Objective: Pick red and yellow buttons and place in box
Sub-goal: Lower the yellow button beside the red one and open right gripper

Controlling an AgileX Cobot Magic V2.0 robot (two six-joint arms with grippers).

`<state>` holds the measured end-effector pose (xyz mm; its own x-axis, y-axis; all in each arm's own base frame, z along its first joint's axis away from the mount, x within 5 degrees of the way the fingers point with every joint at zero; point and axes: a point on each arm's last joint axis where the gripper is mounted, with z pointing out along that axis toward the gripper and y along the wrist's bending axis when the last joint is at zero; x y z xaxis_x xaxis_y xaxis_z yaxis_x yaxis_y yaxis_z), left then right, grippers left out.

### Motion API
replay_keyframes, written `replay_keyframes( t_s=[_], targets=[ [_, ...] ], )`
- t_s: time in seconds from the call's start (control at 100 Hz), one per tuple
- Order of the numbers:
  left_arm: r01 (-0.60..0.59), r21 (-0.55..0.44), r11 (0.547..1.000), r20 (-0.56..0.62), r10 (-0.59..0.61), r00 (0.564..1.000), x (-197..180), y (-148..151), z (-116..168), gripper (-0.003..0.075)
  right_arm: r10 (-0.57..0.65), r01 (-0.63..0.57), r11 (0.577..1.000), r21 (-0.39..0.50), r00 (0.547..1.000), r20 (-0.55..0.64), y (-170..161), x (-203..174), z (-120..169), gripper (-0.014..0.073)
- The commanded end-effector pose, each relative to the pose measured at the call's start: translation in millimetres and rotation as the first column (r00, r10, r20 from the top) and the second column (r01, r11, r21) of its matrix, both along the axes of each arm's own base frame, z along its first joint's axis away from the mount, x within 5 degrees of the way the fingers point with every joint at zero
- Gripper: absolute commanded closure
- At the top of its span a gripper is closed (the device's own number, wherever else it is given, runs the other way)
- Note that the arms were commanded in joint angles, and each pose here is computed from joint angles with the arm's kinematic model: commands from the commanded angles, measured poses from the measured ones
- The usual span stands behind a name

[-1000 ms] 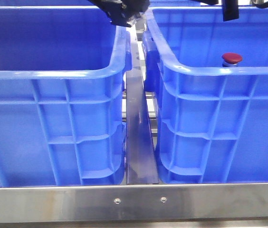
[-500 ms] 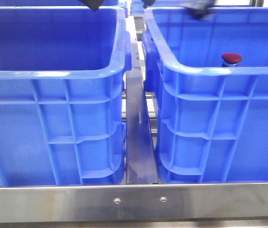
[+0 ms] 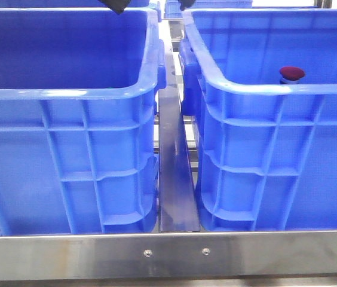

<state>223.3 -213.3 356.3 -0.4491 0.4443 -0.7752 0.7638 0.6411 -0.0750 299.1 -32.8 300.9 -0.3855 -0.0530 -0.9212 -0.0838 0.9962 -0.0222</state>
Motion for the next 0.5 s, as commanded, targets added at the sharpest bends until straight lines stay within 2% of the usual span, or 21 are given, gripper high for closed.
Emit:
replay_keyframes(
  t_s=[0.0, 0.19, 0.49],
  targets=[
    [-0.003, -0.096, 0.995, 0.077, 0.011, 0.997, -5.6, 1.6, 27.4, 0.0048, -0.028, 0.03, 0.999, -0.037, 0.999, 0.042, -6.0, 7.0, 11.5, 0.0396],
    [-0.003, -0.098, 0.995, 0.075, 0.011, 0.997, -5.6, 1.6, 27.4, 0.0048, -0.053, 0.052, 0.998, -0.039, 0.998, -0.034, -14.1, 36.9, -14.2, 0.0396],
    [-0.003, -0.099, 0.995, 0.074, 0.011, 0.997, -5.7, 1.5, 27.4, 0.0048, -0.067, 0.067, 0.998, -0.02, 0.997, -0.036, -20.3, 67.3, -19.3, 0.0396]
  ],
)
